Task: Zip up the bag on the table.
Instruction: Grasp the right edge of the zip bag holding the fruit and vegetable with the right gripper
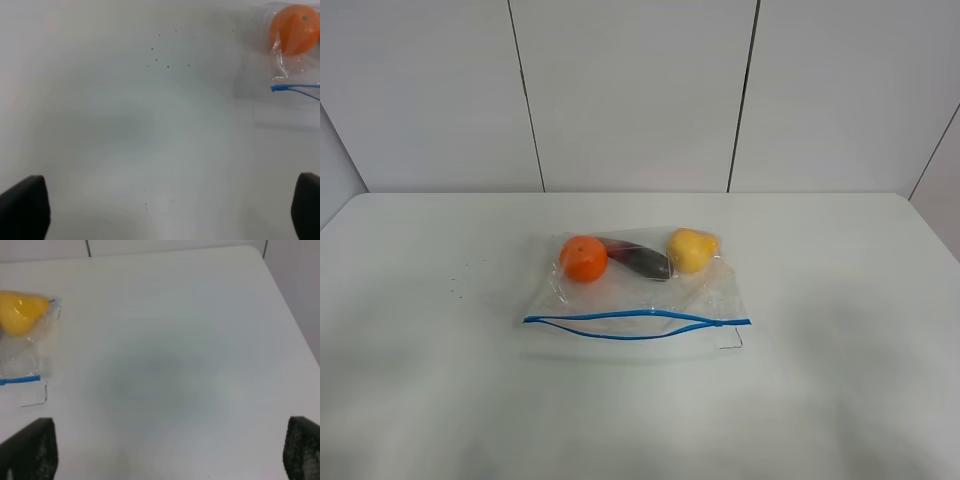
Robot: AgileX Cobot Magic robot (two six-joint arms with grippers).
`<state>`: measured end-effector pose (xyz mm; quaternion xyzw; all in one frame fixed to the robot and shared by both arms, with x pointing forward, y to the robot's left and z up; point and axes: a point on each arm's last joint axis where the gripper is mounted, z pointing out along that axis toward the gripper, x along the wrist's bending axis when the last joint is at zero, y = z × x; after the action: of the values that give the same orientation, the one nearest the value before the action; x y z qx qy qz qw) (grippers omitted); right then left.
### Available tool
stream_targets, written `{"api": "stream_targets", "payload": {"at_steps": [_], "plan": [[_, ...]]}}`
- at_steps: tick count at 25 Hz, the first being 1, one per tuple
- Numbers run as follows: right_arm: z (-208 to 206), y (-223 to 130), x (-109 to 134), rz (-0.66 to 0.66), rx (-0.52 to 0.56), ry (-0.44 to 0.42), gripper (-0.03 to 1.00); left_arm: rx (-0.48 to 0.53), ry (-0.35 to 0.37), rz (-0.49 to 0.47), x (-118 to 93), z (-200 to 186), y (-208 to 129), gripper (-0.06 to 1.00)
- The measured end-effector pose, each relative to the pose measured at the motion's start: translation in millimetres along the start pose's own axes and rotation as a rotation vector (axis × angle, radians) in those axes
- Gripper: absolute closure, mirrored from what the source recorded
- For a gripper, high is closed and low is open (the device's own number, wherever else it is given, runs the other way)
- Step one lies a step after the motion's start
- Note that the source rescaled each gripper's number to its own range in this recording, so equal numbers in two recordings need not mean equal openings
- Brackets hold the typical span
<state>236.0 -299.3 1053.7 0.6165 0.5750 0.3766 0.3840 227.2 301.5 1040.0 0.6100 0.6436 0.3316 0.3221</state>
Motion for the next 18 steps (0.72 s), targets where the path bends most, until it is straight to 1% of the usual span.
{"api": "stream_targets", "payload": {"at_steps": [15,17,18], "plan": [[0.2,0.1,0.8,-0.003,0.002,0.009,-0.03,0.000,0.000,0.000,0.0,0.0,0.0,-0.06],[2.5,3.3,1.5,-0.002,0.032,0.015,-0.03,0.000,0.000,0.000,0.0,0.0,0.0,-0.06],[4.8,6.8,2.1,0.000,0.063,0.019,-0.03,0.000,0.000,0.000,0.0,0.0,0.0,-0.06]]}}
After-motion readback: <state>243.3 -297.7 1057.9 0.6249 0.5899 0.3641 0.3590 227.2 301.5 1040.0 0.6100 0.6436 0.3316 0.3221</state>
